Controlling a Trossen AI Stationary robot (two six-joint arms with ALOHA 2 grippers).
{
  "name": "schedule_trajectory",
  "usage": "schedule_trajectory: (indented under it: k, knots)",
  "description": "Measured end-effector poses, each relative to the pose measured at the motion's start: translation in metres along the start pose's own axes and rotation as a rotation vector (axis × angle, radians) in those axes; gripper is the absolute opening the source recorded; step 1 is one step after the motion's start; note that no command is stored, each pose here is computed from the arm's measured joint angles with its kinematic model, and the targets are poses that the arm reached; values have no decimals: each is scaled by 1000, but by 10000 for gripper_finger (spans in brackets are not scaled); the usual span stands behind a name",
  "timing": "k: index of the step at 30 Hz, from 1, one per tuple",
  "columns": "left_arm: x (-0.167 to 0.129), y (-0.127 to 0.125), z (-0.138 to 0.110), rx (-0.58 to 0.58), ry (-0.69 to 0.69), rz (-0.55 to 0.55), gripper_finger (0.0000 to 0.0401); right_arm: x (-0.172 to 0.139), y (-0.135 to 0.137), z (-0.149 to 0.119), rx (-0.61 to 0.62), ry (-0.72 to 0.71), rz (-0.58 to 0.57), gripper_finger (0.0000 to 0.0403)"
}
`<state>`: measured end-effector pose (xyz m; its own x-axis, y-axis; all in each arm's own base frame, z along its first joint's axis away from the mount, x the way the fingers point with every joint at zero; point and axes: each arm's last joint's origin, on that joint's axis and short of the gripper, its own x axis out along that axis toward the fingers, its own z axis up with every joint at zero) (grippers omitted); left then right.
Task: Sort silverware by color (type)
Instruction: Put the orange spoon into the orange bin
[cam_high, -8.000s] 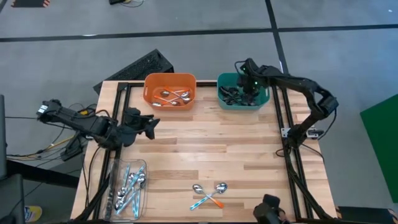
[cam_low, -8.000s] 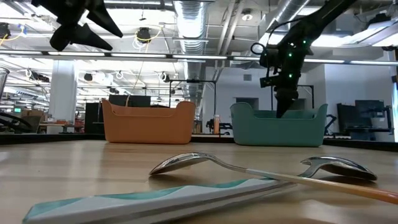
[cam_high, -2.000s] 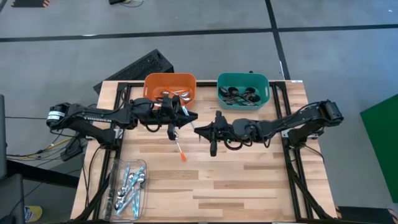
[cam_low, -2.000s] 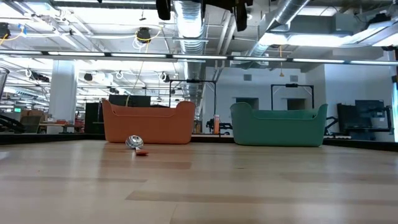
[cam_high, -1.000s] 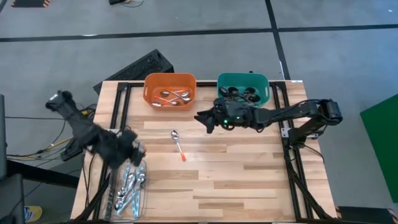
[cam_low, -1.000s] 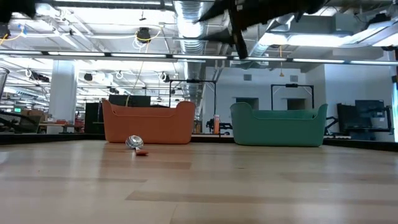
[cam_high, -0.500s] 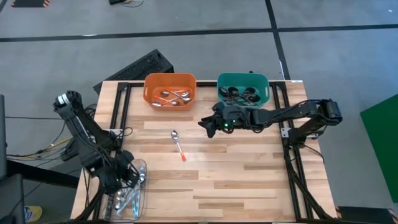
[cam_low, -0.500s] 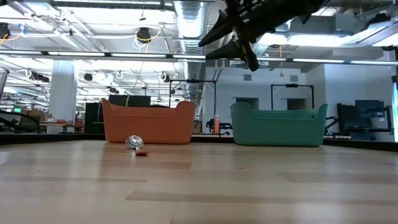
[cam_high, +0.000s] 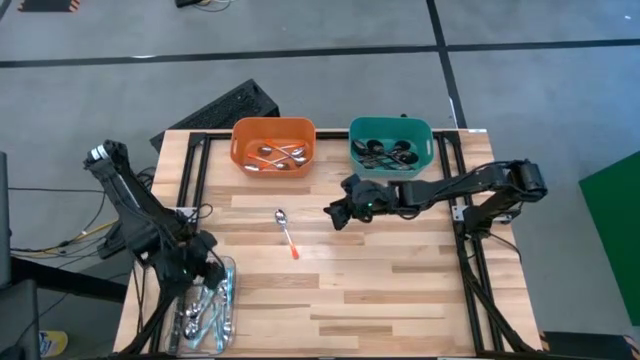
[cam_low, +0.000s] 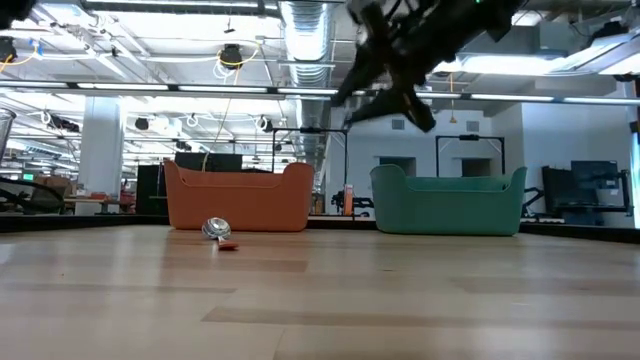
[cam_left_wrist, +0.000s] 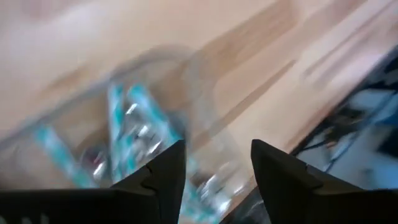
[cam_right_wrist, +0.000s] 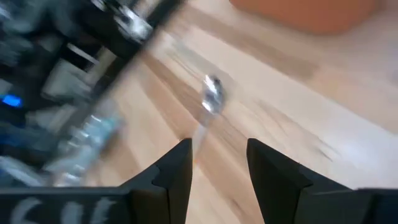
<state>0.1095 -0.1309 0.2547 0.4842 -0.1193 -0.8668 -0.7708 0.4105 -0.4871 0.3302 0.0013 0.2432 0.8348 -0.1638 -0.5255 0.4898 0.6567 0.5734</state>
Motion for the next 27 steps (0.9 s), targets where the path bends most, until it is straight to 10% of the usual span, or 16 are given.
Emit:
schedule_trajectory:
  k: [8, 27]
  knots:
    - [-26, 2, 31, 56, -221, -205, 165, 47, 13, -25, -44, 152, -48, 171]
    - [-28, 4, 38, 182, -165, -174, 164, 189, 24, 11, -159, 194, -195, 173]
